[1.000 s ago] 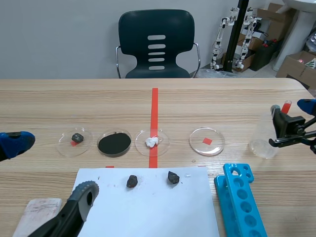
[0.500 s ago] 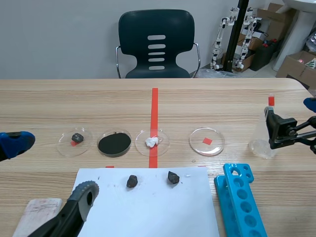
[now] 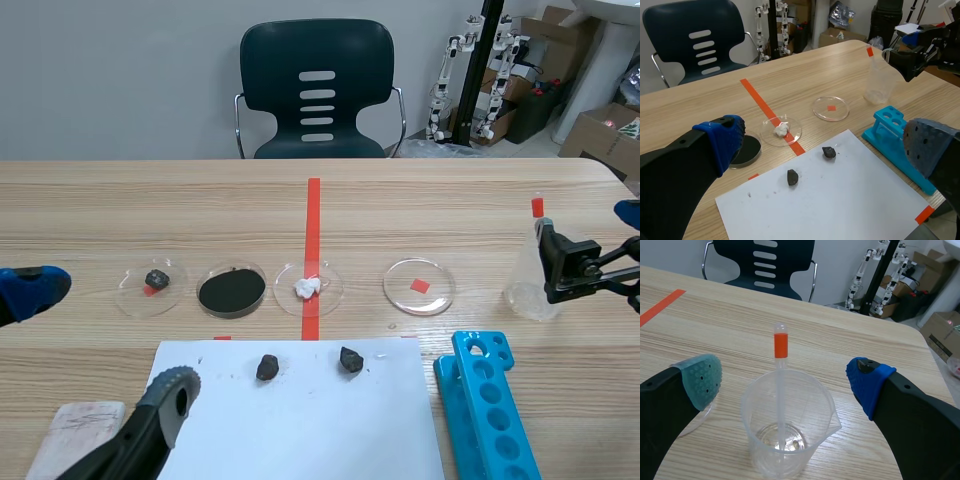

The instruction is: Put the dropper in the beaker

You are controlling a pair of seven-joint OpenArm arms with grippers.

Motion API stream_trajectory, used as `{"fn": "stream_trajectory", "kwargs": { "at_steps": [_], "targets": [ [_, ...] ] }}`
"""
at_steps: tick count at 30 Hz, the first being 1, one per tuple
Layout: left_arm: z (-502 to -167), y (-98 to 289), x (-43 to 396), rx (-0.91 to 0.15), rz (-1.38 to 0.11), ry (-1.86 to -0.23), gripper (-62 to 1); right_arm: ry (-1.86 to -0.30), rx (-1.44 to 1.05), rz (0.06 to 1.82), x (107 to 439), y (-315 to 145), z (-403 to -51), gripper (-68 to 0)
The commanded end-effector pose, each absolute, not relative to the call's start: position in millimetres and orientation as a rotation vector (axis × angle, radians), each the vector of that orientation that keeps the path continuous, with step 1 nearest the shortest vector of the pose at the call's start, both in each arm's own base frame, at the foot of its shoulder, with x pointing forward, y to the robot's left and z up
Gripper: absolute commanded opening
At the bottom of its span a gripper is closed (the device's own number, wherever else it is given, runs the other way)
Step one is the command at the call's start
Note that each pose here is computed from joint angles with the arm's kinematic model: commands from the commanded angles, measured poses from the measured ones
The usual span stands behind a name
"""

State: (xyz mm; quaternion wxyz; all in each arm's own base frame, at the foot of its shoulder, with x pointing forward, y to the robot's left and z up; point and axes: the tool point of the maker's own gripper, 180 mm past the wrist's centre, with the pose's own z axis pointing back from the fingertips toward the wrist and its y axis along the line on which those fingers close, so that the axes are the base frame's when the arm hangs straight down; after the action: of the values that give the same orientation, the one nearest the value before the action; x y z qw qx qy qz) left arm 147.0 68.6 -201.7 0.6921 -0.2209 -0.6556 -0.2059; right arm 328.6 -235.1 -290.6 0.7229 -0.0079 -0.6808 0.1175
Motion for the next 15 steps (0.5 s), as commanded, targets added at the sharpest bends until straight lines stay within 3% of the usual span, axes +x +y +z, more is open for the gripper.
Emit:
{"fn": "stream_trajectory", "kwargs": {
  "at_steps": [1, 15],
  "targets": [
    [-197.0, 67.8, 147.7, -0.504, -0.450, -1.483, 1.4, -1.536, -0.034, 0.259, 334.9, -241.0, -278.6, -15.9],
    [-197.0, 67.9, 147.7, -0.504, -0.450, -1.483, 1.4, -1.529, -0.032, 0.256, 335.0, -240.4, -280.2, -15.9]
  ]
}}
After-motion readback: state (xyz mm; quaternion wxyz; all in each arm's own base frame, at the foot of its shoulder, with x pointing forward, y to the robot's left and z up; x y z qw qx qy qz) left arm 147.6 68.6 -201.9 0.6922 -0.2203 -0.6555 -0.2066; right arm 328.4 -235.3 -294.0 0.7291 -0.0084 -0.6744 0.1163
